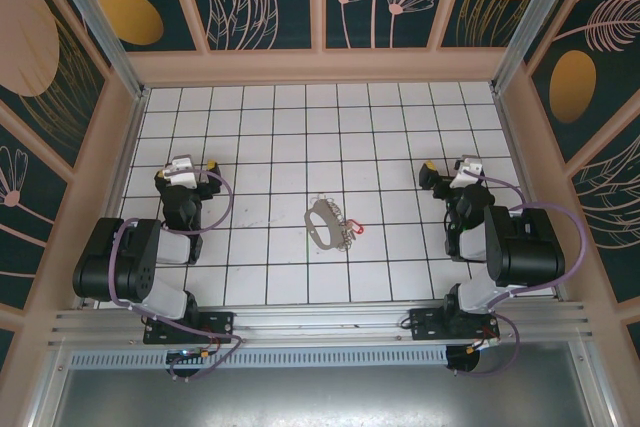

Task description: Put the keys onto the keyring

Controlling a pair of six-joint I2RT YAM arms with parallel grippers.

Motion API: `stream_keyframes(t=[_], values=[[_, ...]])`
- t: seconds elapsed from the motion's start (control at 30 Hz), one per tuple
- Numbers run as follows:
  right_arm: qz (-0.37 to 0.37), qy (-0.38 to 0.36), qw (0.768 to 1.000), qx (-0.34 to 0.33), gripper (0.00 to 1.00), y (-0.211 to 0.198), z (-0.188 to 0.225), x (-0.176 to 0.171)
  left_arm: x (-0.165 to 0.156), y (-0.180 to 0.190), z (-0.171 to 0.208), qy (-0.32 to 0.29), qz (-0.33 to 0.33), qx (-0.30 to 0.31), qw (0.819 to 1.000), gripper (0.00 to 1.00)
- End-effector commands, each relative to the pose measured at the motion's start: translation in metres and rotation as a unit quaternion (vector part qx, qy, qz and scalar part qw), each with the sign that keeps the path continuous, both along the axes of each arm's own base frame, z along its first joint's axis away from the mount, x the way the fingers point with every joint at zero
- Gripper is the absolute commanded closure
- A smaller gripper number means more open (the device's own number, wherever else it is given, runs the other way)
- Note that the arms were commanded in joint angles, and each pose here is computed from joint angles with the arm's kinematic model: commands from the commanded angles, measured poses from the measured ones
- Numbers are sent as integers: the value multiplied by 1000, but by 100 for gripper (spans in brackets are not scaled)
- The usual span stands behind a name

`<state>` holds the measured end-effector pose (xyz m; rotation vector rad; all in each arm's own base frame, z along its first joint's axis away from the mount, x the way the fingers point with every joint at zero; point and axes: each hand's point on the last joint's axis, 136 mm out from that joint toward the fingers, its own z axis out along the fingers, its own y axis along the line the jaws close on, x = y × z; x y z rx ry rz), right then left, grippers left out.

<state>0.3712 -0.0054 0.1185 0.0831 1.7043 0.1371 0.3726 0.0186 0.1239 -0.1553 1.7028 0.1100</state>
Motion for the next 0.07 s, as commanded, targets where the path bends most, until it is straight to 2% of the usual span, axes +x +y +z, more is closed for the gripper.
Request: stream_keyframes(t=[0.0, 0.03], values=[[-3, -14, 1000, -10, 1, 0, 8, 4, 2, 0, 12, -25, -2, -10, 1000, 1], [-2, -12, 1000, -10, 1, 1, 7, 4, 2, 0, 12, -26, -2, -10, 1000, 1]])
